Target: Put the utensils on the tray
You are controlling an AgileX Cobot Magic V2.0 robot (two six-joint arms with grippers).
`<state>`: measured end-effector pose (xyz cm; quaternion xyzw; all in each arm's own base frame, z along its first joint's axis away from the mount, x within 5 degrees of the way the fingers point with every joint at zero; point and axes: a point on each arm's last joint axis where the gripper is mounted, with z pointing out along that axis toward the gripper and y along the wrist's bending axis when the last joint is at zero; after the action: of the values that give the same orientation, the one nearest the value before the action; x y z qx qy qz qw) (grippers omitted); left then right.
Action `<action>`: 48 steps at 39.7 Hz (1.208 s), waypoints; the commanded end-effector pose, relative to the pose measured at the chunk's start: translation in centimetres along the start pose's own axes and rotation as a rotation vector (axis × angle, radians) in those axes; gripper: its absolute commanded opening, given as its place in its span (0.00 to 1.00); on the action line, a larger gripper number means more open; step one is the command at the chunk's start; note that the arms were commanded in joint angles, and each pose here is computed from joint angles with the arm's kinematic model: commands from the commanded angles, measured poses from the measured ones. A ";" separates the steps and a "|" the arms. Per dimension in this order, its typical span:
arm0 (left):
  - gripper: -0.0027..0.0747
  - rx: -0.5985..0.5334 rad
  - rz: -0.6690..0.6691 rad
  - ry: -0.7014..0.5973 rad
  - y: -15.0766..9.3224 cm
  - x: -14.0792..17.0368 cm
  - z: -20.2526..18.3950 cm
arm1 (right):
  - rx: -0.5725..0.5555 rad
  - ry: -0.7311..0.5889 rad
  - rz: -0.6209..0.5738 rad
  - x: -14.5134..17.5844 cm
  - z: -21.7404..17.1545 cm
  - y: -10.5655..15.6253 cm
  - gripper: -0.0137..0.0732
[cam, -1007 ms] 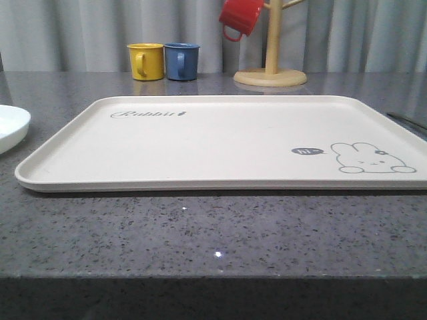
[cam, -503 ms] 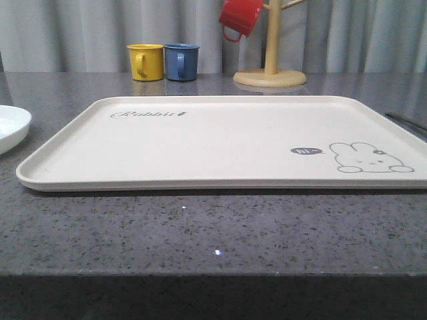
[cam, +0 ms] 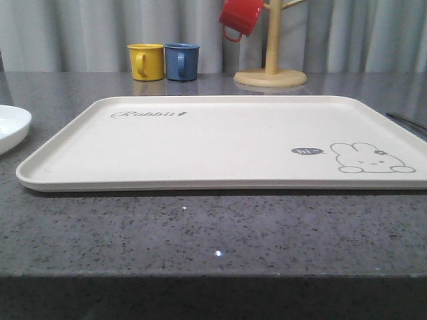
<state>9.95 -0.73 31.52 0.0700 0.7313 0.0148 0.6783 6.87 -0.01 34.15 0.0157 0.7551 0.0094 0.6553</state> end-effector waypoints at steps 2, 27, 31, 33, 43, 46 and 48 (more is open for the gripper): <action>0.94 -0.014 -0.015 -0.099 0.2 -1.8 -0.1 | 0.017 -0.087 -0.034 -1.6 -0.2 -0.1 0.86; 0.74 0.114 -0.082 0.527 -0.2 -4.4 8.0 | 0.017 -0.083 -0.034 -1.6 -0.2 -0.1 0.84; 0.72 0.160 -0.068 0.637 -1.0 -4.2 9.6 | 0.017 -0.083 -0.034 -1.6 -0.2 -0.1 0.84; 0.72 0.186 -0.058 0.685 -1.5 -4.1 10.3 | 0.017 -0.083 -0.034 -1.6 -0.2 -0.1 0.84; 0.72 0.308 0.004 0.887 -4.4 -3.3 13.4 | 0.017 -0.083 -0.034 -1.6 -0.2 -0.1 0.84; 0.72 0.319 0.012 0.967 -4.7 -2.6 14.3 | 0.017 -0.083 -0.034 -1.6 -0.2 -0.1 0.84; 0.72 0.326 0.017 1.035 -4.9 -1.9 14.9 | 0.017 -0.083 -0.034 -1.6 -0.2 -0.1 0.84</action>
<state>23.73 -6.45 31.08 0.1653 0.9604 -0.0545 0.2177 6.86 -0.08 34.09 0.0124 0.7577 0.0015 0.6525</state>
